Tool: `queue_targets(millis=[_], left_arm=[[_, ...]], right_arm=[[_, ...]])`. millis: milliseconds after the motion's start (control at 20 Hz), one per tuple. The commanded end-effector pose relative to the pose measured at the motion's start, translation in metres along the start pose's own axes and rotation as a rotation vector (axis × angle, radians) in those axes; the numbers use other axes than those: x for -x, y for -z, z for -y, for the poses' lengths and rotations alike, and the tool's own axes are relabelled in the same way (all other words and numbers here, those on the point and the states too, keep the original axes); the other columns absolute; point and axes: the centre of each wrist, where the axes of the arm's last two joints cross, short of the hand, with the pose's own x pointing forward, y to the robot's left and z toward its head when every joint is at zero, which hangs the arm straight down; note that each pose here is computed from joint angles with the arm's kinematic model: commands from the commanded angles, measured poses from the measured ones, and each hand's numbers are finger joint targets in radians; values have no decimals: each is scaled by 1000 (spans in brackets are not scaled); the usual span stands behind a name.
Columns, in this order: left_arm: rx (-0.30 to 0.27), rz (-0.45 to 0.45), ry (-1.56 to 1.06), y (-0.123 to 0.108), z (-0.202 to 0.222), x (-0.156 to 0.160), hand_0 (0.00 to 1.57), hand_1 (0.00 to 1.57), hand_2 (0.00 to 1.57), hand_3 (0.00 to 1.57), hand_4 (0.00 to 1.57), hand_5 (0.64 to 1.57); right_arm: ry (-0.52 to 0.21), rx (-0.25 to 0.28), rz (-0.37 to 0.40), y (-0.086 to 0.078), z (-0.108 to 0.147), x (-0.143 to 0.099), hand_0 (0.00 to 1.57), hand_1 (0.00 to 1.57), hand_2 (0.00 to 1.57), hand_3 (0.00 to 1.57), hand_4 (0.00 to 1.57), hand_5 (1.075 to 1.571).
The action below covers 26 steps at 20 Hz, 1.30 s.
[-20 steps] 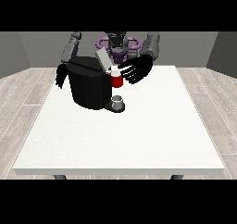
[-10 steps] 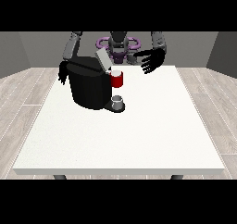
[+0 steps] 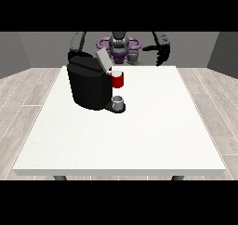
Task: Insert the coffee pod into the coffee machine and close the lid
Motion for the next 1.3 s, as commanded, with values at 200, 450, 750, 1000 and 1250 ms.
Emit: queue_targets(millis=[200,450,750,1000,1250], left_arm=[[-144,-183,-79,-92,-30,58,0,0,0,0,345,1571],[-162,-223,-91,-116,-29,69,0,0,0,0,295,1571],[-163,-87,-82,-96,-16,53,0,0,0,0,118,1571],[-92,16,-100,-95,-17,44,0,0,0,0,174,1571],[-34,104,-41,-58,-10,1,0,0,0,0,183,1571]], right_arm=[[-55,-221,68,11,-89,-44,0,0,0,0,183,1571],[-85,-268,181,5,-122,-75,0,0,0,0,209,1571],[-126,-239,351,14,-136,-146,0,0,0,0,338,1571],[-145,-167,354,20,-148,-146,0,0,0,0,345,1571],[-207,-147,404,48,-145,-169,0,0,0,0,269,1571]])
